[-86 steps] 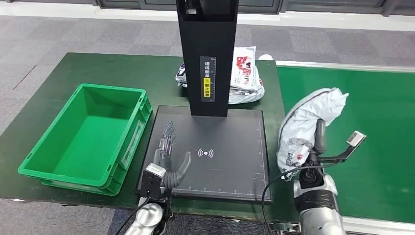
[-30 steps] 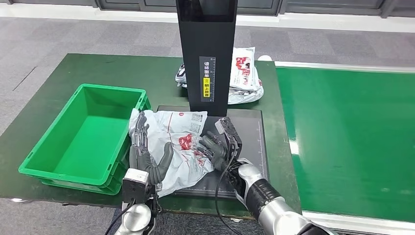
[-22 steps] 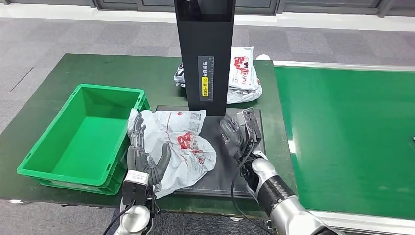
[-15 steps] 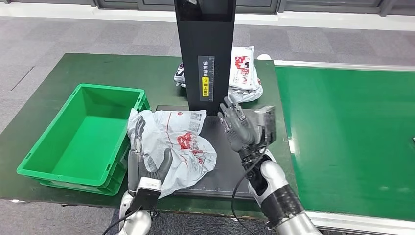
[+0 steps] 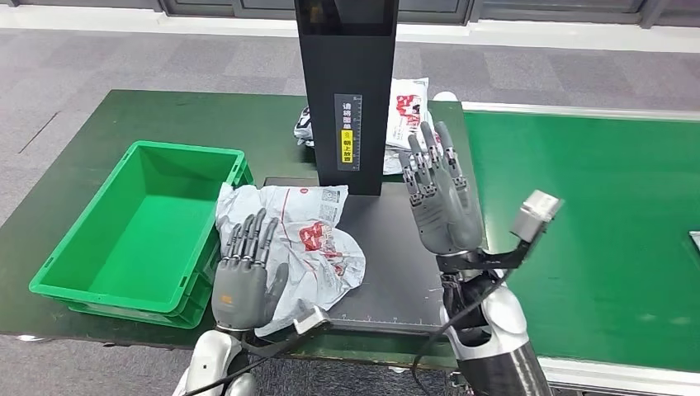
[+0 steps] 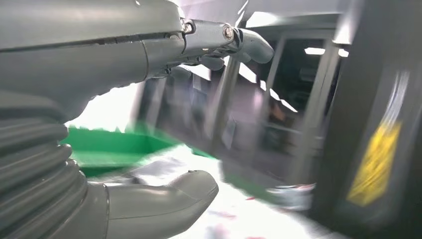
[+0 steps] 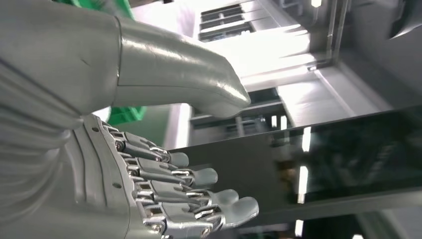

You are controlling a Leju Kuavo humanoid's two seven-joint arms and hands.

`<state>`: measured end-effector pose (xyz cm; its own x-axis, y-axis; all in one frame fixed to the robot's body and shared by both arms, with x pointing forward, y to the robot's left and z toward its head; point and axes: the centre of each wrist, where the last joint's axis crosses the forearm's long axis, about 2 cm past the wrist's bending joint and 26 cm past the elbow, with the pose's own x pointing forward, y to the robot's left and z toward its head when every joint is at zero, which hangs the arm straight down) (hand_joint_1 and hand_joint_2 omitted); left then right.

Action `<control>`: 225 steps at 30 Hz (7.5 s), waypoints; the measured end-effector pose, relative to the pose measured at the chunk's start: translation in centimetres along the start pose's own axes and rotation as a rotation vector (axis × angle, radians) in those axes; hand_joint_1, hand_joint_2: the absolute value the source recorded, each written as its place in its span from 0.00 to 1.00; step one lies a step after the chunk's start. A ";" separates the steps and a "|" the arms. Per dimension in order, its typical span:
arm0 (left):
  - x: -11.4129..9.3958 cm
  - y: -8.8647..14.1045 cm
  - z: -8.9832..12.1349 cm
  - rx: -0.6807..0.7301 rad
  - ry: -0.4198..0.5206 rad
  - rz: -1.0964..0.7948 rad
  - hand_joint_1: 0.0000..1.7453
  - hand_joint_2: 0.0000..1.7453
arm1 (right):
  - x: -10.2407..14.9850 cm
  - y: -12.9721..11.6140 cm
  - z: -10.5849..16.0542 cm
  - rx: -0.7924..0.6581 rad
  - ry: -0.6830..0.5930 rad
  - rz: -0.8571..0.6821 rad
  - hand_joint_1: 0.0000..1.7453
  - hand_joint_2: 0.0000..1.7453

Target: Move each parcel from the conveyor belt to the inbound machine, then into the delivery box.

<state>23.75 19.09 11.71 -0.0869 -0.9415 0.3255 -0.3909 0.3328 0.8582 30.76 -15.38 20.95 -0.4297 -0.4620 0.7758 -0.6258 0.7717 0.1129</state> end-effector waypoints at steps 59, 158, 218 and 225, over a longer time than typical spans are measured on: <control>-6.2 1.4 -4.5 0.140 0.075 -0.098 1.00 1.00 | 4.2 1.2 7.8 -0.155 -0.160 0.014 0.00 1.00; -4.4 -4.1 -11.0 -0.614 -0.050 -0.356 1.00 1.00 | 3.4 1.2 9.9 -0.156 -0.092 -0.031 0.00 1.00; -6.3 14.0 -7.7 0.873 -0.154 0.095 1.00 1.00 | 4.9 0.9 11.6 -0.268 -0.123 0.042 0.00 1.00; -8.9 17.2 -8.4 1.002 -0.162 -0.080 1.00 1.00 | 4.7 1.0 11.7 -0.272 -0.119 0.037 0.00 1.00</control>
<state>25.49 33.64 26.88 -0.1205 -0.9797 0.1602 -0.9823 0.1410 0.1233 20.53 -21.88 17.44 -0.5328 -0.4667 0.7059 -0.4174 0.8706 0.2605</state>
